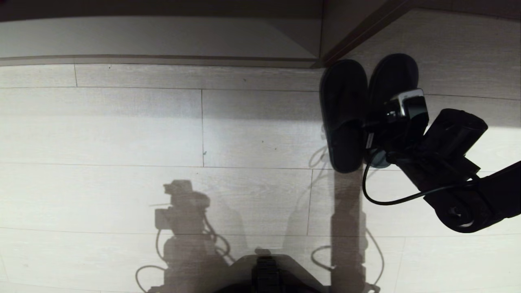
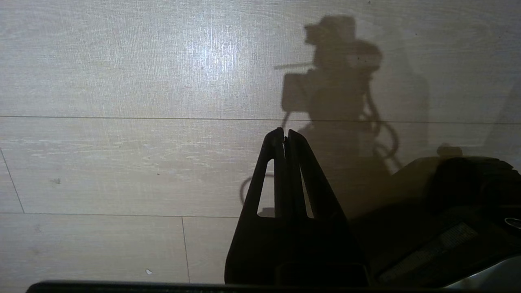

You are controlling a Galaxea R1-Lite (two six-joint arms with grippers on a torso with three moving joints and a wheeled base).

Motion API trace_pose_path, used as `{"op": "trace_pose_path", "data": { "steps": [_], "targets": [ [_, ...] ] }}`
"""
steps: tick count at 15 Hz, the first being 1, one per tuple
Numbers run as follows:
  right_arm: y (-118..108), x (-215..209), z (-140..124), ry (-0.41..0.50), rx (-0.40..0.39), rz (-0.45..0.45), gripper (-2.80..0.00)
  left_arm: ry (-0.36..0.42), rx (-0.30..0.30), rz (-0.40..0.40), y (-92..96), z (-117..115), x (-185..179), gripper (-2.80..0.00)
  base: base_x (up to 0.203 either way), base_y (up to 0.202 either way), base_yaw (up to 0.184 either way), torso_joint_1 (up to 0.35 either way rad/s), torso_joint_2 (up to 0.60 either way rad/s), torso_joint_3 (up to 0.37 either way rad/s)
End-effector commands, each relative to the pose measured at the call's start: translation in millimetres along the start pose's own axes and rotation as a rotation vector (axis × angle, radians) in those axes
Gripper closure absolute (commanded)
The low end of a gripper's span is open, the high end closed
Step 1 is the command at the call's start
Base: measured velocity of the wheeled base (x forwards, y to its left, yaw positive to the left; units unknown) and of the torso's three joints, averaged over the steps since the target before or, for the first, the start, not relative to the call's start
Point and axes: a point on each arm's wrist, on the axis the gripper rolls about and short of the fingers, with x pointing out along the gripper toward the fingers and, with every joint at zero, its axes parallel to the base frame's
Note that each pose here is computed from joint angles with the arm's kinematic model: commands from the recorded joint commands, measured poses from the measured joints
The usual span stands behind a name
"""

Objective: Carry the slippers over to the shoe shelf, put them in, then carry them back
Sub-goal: Pick up the slippers on the floor

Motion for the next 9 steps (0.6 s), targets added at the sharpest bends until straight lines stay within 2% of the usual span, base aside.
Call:
{"op": "trace_pose_path", "data": {
  "steps": [1,2,5,6,7,9],
  "targets": [
    [4,8,-8,-0.046,0.004,-0.014,-2.80,0.008,0.000,0.000,0.0,-2,1,0.00,0.000,0.000,0.000,0.000,0.00,0.000],
    [5,11,-9,-0.078,0.008,-0.025,-2.80,0.008,-0.001,0.000,0.0,-2,1,0.00,0.000,0.000,0.000,0.000,0.00,0.000],
    [9,17,-21,-0.085,0.009,-0.020,-2.80,0.008,-0.001,0.000,0.0,-2,1,0.00,0.000,0.000,0.000,0.000,0.00,0.000],
    [9,19,-19,-0.114,0.014,-0.024,-1.34,0.008,-0.001,0.000,0.0,-2,1,0.00,0.000,0.000,0.000,0.000,0.00,0.000],
    [9,20,-18,-0.126,0.014,-0.021,0.00,0.008,-0.001,0.000,0.0,-2,1,0.00,0.000,0.000,0.000,0.000,0.00,0.000],
    [10,23,-19,-0.137,0.014,-0.015,0.00,0.008,-0.001,0.000,0.0,-2,1,0.00,0.000,0.000,0.000,0.000,0.00,0.000]
  ]
}}
